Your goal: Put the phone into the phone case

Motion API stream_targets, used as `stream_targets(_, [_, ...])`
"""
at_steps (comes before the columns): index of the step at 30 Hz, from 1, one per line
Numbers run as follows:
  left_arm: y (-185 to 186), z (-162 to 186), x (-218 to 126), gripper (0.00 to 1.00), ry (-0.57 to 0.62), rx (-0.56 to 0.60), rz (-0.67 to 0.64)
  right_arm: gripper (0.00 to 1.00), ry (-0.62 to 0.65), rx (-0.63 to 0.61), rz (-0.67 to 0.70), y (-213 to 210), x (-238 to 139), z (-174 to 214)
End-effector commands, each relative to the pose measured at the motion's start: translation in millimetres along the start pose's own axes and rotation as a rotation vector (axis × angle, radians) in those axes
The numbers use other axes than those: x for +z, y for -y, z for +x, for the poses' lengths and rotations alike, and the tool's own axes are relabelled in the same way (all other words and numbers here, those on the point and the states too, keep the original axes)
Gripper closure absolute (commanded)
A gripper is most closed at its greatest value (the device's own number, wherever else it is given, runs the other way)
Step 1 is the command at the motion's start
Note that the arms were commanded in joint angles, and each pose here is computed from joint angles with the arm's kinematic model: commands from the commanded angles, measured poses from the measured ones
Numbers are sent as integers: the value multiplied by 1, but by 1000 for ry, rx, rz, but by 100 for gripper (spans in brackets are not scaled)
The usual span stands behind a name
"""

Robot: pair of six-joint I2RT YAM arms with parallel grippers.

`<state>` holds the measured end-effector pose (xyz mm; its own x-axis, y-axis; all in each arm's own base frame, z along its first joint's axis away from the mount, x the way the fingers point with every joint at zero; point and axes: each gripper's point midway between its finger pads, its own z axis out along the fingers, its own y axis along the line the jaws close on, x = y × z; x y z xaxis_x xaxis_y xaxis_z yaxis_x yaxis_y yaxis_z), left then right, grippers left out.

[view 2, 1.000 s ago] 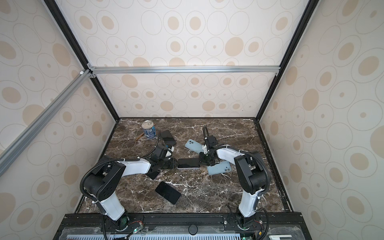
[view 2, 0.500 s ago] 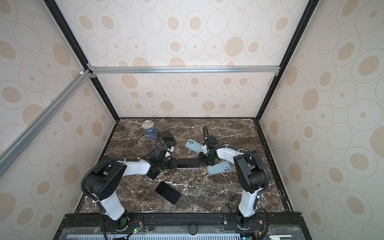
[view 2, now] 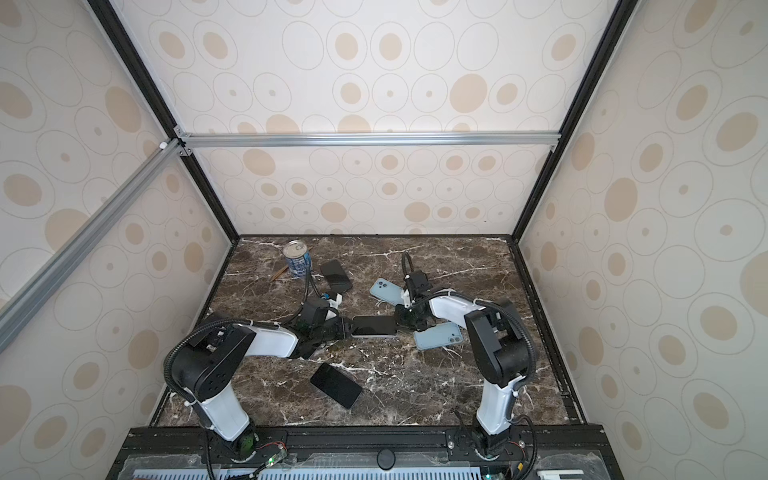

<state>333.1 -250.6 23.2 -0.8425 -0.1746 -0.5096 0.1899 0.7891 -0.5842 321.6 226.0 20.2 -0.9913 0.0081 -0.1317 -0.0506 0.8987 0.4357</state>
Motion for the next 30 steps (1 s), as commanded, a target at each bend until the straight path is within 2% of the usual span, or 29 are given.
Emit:
stream_targets(1, [-24,66,2,75,-205,-56,-72,93,-310,-32,215,48,66,102])
stream_targets(13, [-42,87,-3,75,-233,-84,-108,92,-439,-66,408,87,91,148])
stream_targets(21, [-44,91,-4,75,-240,-84,-113,91,-533,-27,414,99,107,177])
stream_targets(25, [-42,86,-6,75,-230,-74,-122,91,-450,-68,411,82,84,153])
stream_targets(30, [-40,74,-11,75,-186,-67,-135,91,-287,-134,378,41,48,92])
